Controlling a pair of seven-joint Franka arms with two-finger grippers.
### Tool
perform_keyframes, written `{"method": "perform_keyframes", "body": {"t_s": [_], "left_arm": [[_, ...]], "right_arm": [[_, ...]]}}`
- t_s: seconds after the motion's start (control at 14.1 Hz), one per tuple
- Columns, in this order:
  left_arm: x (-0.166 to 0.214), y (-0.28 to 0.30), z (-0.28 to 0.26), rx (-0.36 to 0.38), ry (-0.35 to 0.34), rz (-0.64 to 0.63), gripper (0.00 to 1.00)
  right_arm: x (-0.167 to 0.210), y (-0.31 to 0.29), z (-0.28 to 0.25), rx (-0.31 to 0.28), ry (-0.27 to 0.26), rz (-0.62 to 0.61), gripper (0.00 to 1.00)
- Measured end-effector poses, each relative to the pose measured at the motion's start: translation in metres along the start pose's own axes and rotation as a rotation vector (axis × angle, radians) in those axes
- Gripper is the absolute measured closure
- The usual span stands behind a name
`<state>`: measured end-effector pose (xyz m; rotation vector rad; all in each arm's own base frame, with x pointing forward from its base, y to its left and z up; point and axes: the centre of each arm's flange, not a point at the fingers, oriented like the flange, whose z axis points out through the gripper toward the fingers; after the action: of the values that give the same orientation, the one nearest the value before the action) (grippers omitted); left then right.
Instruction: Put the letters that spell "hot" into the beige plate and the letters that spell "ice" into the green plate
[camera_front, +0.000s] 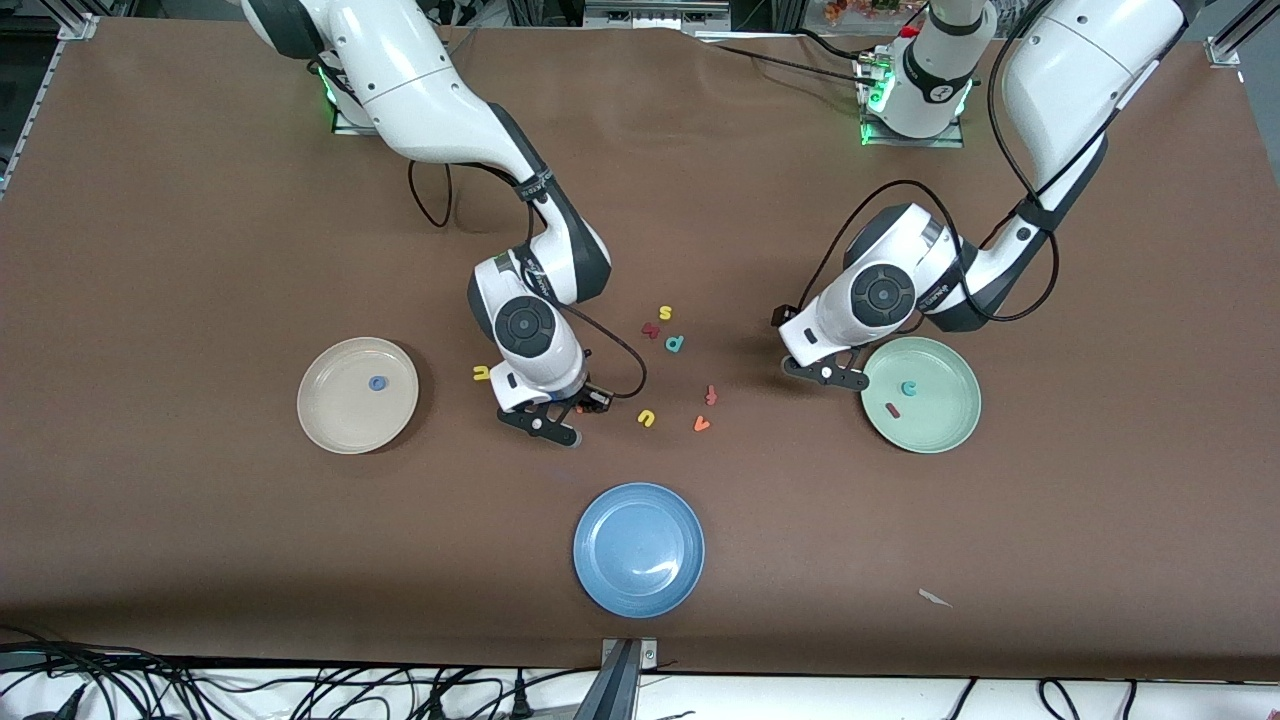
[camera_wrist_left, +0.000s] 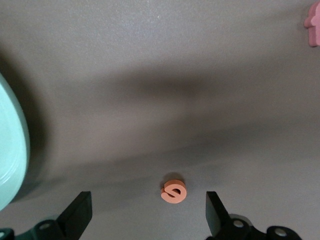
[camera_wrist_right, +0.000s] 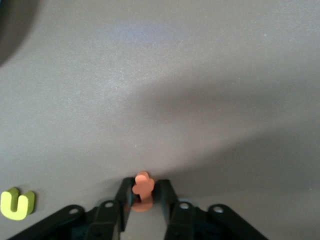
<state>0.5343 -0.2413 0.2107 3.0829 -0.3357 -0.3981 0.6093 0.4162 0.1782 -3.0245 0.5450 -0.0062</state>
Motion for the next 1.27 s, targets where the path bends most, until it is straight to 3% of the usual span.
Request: {"method": "perform_keyframes", "body": {"t_s": [0.07,0.21,0.49,0.71,0.92,1.2,1.27], "left_arm": [[-0.001,0.001,0.001,0.000,-0.001,0.001,0.00],[-0.002,0.001,0.003,0.002,-0.007,0.003,0.00],[-0.004,0.003,0.007,-0.001,-0.005,0.006,0.01],[-0.006,0.006,0.009,-0.007,0.002,0.013,0.03],[-0.017,0.012,0.030,-0.044,0.042,0.024,0.10],[-0.033,0.008,0.055,-0.055,0.040,0.031,0.12],[-0.034,0.008,0.056,-0.041,0.045,0.047,0.20]], "right_arm": [[0.000,0.000,0.000,0.000,0.000,-0.001,0.72],[-0.001,-0.002,-0.003,0.005,0.003,-0.005,0.81],[0.001,0.000,-0.003,-0.006,-0.002,-0.024,0.81],[0.028,0.019,-0.027,-0.040,-0.032,-0.097,0.81],[0.068,0.063,-0.075,-0.094,-0.079,-0.168,0.81],[0.097,0.140,-0.100,-0.140,-0.110,-0.310,0.81],[0.102,0.163,-0.103,-0.151,-0.124,-0.343,0.81]]}}
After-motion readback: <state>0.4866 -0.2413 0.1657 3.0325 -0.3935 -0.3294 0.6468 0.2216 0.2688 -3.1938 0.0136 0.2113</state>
